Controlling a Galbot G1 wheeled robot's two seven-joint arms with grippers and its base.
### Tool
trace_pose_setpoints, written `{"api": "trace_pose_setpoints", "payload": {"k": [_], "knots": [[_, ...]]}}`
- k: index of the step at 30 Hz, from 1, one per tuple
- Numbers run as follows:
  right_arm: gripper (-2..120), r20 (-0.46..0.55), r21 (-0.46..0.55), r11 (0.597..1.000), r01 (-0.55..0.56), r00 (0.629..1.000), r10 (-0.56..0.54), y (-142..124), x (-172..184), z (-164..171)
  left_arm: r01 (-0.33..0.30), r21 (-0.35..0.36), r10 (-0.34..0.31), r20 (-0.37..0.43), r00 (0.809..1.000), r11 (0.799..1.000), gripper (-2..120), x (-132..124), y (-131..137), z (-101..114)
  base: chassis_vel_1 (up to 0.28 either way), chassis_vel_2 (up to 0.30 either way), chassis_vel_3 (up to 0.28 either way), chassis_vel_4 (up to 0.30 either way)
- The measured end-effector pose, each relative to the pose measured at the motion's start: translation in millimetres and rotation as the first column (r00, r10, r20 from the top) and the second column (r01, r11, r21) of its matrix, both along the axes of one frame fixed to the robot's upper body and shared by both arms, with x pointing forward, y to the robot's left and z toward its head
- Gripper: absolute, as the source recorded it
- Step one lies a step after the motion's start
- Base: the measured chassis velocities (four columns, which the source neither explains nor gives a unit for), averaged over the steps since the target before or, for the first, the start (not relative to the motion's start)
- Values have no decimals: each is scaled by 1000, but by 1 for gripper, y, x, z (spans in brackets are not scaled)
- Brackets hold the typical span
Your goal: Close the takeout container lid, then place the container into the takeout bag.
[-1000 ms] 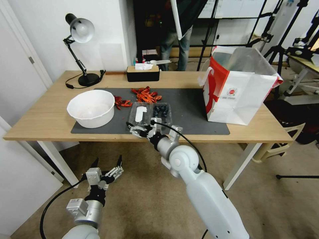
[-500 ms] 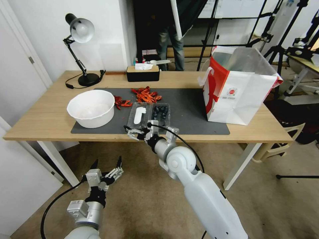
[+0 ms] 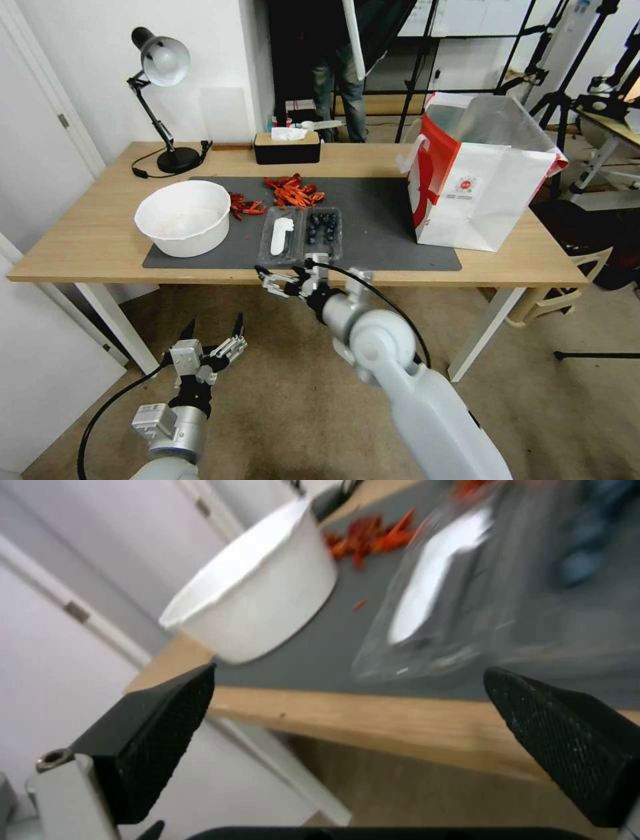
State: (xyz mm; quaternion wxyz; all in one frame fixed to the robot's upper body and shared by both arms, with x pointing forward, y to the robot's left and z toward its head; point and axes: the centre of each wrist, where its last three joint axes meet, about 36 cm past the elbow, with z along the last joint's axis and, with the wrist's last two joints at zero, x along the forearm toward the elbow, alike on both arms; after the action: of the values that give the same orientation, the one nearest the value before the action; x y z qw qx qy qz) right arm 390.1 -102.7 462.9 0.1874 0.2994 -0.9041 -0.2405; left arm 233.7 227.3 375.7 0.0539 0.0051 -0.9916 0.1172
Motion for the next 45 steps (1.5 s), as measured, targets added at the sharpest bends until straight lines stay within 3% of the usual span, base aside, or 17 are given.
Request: {"api": "trace_pose_setpoints", "payload": {"k": [8, 12, 14, 16, 18, 20, 27, 30, 32, 33, 35, 36, 39, 40, 43, 44, 45], "knots": [[100, 215, -104, 980, 168, 966, -143, -52, -46, 1, 11, -8, -11, 11, 1000, 1000, 100, 0, 0, -2, 0, 0, 0, 0], [100, 392, -162, 939, 304, 893, -221, -77, -79, -18, 31, -15, -31, 14, 999, 999, 100, 1, 0, -1, 0, 0, 0, 0], [100, 402, -164, 936, 312, 887, -226, -78, -81, -19, 33, -16, -33, 14, 999, 999, 100, 1, 0, -1, 0, 0, 0, 0], [100, 475, -167, 906, 388, 837, -271, -84, -97, -43, 49, -25, -49, 17, 999, 998, 100, 1, -1, -1, 0, 0, 0, 0], [100, 475, -167, 906, 388, 837, -271, -84, -97, -43, 49, -25, -49, 17, 999, 998, 100, 1, -1, -1, 0, 0, 0, 0], [100, 506, -165, 875, 456, 800, -322, -87, -120, -74, 63, -37, -62, 22, 998, 997, 100, 3, -2, 0, 0, 0, 0, 0], [100, 487, -147, 857, 494, 790, -372, -73, -155, -102, 79, -57, -78, 33, 996, 995, 100, 7, -4, 4, 0, 0, 0, 0], [100, 478, -148, 854, 499, 792, -380, -68, -162, -105, 99, -113, -97, 25, 995, 989, 100, 9, -8, 13, 0, 0, 0, 0], [100, 473, -149, 855, 497, 795, -379, -64, -165, -106, 124, -223, -126, 9, 992, 967, 100, 12, -14, 28, 0, 0, 0, 0], [100, 473, -149, 855, 497, 795, -379, -64, -165, -106, 124, -223, -126, 9, 992, 967, 100, 12, -14, 28, 0, 0, 0, 0], [100, 472, -148, 858, 491, 798, -375, -61, -164, -105, 148, -370, -157, 6, 988, 917, 100, 18, -20, 47, 0, 0, 0, 0], [100, 472, -148, 858, 491, 798, -375, -61, -164, -105, 148, -370, -157, 6, 988, 917, 100, 18, -20, 47, 0, 0, 0, 0], [100, 480, -147, 871, 468, 804, -351, -61, -157, -102, 132, -539, -155, 2, 988, 832, 100, 29, -23, 69, 0, 0, 0, 0], [100, 480, -147, 871, 468, 804, -351, -61, -157, -102, 132, -539, -155, 2, 988, 832, 100, 29, -23, 69, 0, 0, 0, 0], [100, 484, -151, 885, 441, 813, -323, -62, -152, -101, 103, -694, -168, -26, 985, 713, 100, 38, -23, 89, 0, 0, 0, 0], [100, 484, -151, 885, 441, 813, -323, -62, -152, -101, 103, -694, -168, -26, 985, 713, 100, 38, -23, 89, 0, 0, 0, 0], [100, 483, -152, 889, 433, 817, -315, -62, -150, -101, 85, -737, -175, -46, 983, 671, 100, 43, -24, 100, 0, 0, 0, 0]]}}
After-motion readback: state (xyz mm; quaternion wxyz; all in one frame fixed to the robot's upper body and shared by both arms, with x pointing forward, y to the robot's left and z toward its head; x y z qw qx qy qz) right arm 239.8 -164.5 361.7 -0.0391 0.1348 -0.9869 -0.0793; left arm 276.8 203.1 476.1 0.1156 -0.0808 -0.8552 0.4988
